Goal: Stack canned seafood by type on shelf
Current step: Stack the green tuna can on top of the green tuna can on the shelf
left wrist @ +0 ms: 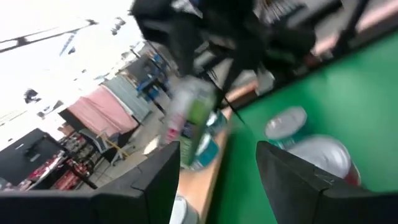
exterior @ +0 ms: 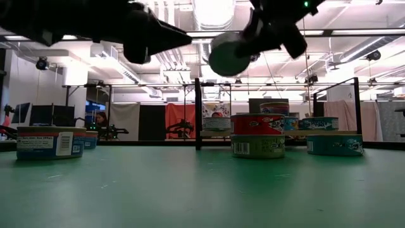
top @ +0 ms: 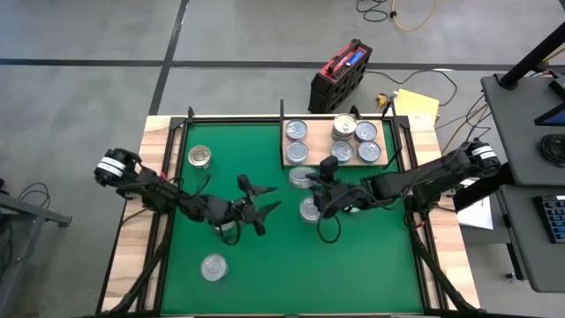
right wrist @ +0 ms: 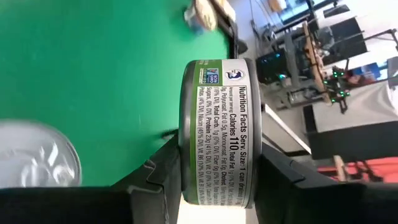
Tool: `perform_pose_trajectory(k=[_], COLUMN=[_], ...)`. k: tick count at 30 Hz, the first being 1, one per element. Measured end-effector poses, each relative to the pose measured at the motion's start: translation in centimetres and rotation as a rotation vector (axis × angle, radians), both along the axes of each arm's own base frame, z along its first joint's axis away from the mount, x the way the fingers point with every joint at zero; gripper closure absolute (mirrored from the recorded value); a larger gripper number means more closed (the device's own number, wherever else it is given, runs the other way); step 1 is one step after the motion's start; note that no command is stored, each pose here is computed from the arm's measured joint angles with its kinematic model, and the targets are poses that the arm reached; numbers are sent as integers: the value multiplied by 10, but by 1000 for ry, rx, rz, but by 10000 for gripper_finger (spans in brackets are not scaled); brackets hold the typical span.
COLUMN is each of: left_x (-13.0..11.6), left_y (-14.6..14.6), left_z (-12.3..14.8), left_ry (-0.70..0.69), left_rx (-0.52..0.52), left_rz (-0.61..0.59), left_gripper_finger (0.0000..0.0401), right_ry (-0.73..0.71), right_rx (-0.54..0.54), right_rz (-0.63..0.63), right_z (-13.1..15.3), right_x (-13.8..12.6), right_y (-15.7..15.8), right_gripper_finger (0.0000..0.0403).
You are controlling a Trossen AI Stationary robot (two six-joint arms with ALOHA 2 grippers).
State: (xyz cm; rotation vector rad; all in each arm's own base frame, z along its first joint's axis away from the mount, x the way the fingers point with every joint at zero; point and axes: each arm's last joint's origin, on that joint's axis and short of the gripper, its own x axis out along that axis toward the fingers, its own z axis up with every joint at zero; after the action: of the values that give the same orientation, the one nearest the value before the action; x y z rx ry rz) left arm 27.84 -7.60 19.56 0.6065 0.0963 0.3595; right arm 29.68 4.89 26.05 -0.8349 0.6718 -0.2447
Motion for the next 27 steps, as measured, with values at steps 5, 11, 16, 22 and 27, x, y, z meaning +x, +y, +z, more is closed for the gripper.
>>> perform_pose_trajectory(k=[5, 11, 16, 22, 27], left_x=[-26, -53, -53, -53, -53], left_y=[8, 18, 18, 18, 18], left_z=[-2, -9, -8, -8, -8], left_ry=[-224, -336, -353, -350, -349], left_rx=[-76, -200, -220, -210, -206], left_rz=[-30, -41, -45, -43, -42], left_gripper_finger=[206, 205, 205, 205, 205], right_ry=[40, 73, 93, 117, 139], right_rx=[-54, -102, -90, -94, -123], right_rz=[-19, -54, -83, -108, -95], right_z=[-4, -6, -10, -19, -29], right_x=[1, 3, 4, 7, 16], right_y=[-13, -33, -51, -66, -73], right_gripper_finger=[270, 270, 270, 270, 270])
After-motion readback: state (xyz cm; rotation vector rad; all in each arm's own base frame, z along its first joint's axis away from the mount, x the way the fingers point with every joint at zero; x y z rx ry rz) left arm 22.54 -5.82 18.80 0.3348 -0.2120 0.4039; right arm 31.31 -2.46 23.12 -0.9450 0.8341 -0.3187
